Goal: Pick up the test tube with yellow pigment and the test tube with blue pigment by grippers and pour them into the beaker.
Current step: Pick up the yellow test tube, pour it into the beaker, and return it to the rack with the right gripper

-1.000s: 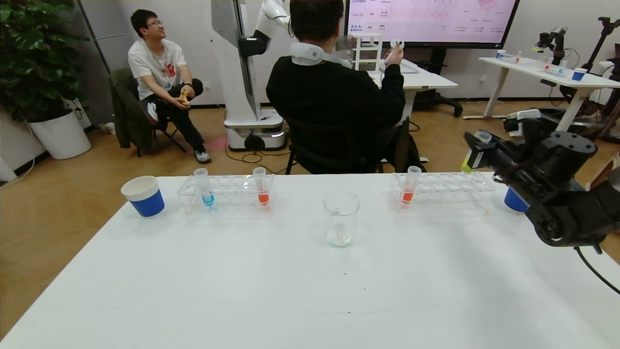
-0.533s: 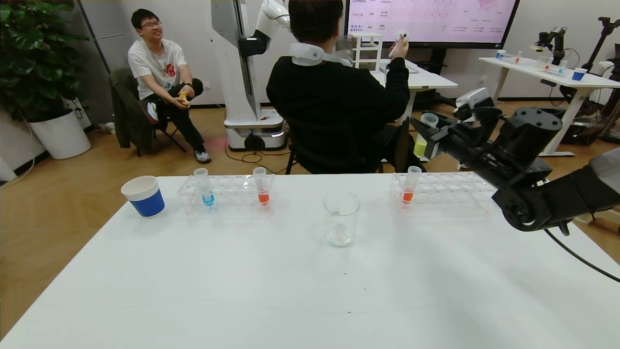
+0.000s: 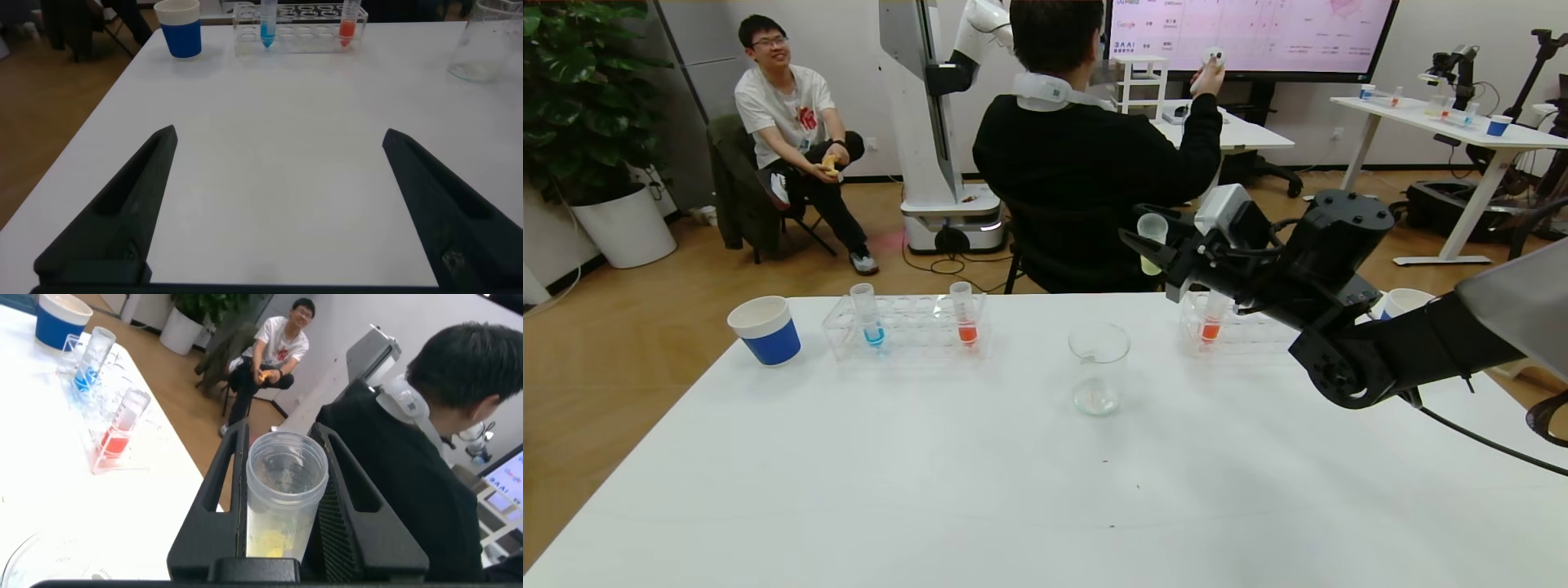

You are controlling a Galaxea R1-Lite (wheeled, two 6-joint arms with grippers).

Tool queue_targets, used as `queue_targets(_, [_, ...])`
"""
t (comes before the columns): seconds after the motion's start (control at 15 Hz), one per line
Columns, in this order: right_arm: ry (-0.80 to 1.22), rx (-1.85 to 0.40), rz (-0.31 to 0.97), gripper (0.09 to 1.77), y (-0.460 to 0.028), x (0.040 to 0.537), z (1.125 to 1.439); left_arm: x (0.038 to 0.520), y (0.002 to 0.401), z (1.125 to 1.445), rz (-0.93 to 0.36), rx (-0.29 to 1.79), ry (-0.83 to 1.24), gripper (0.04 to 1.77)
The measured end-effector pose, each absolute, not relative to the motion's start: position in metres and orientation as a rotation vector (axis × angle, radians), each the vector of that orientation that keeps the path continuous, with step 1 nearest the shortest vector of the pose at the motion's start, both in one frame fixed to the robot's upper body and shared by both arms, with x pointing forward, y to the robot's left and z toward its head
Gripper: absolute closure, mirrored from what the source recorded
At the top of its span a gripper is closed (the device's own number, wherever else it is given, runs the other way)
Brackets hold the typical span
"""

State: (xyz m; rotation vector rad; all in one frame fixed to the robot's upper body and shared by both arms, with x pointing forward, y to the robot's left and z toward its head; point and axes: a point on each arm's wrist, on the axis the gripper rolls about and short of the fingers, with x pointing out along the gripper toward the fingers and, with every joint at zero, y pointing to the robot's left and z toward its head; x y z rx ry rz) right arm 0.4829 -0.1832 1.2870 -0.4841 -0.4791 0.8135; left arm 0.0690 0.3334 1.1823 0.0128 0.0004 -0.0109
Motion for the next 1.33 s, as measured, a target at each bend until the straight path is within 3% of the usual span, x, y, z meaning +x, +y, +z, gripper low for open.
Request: queue_targets(1.33, [-0.904,-1.062,0.889,1.35,-0.163,0.504,1.233,0.069,0.333,1.182,-0.011,0.013,0.0,0.06])
